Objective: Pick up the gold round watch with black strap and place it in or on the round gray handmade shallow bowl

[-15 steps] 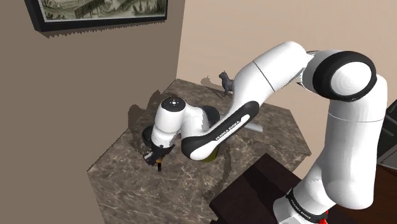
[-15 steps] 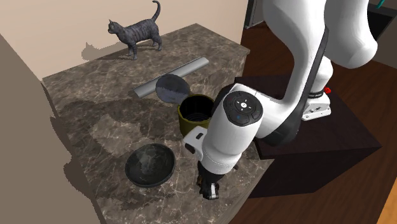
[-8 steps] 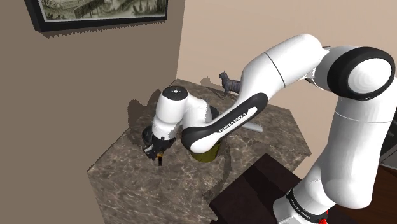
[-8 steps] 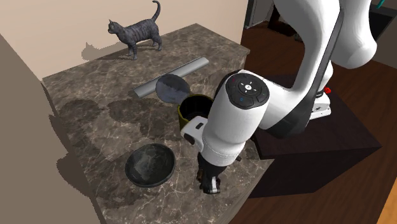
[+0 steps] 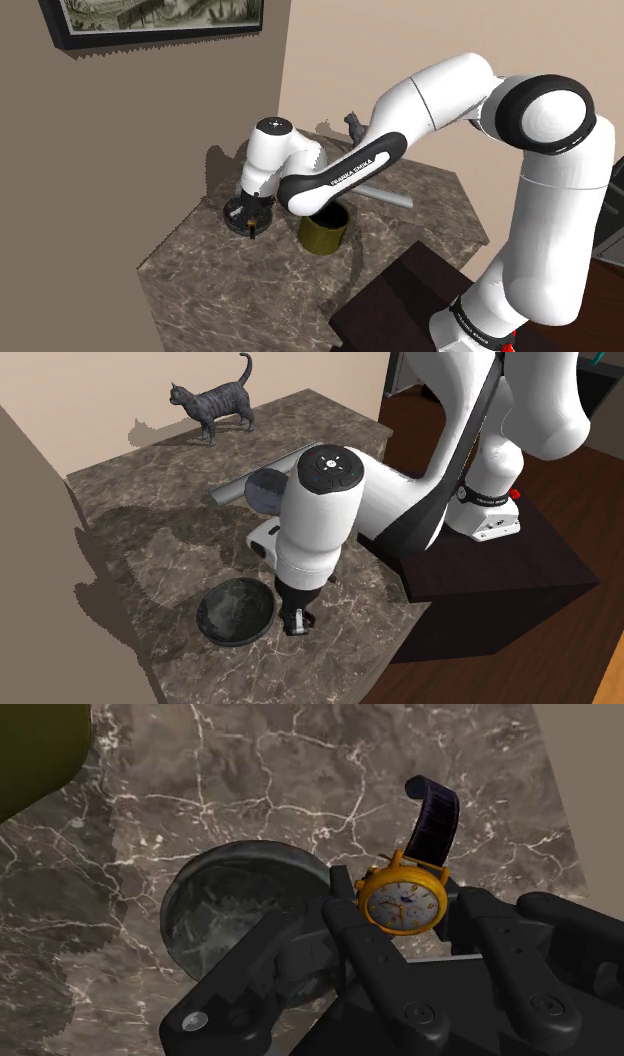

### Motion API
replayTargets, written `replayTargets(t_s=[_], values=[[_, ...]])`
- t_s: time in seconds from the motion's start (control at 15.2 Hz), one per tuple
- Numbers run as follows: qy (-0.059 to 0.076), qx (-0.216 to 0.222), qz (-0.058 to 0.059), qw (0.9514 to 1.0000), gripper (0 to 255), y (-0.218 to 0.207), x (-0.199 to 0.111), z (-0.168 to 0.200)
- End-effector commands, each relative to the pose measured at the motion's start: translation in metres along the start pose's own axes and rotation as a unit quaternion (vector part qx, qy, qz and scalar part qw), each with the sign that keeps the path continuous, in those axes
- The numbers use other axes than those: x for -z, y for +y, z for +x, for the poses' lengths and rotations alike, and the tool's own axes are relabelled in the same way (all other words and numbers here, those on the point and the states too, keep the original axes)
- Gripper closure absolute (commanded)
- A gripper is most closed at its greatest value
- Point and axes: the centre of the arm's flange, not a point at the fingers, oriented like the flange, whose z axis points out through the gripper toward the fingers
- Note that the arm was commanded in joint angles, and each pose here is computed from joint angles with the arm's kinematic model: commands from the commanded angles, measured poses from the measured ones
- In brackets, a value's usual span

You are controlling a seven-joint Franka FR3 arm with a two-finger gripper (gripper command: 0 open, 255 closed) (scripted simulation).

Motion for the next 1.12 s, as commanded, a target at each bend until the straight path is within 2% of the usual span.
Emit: replayTargets(t_s=[0.0,0.66,1.06], values=[[0.0,0.0,0.0,1.0,255,0.016,-0.002,0.024],[0.0,0.0,0.0,1.0,255,0.094,-0.025,0.131],[0.0,0.0,0.0,1.0,255,0.094,-0.056,0.125]])
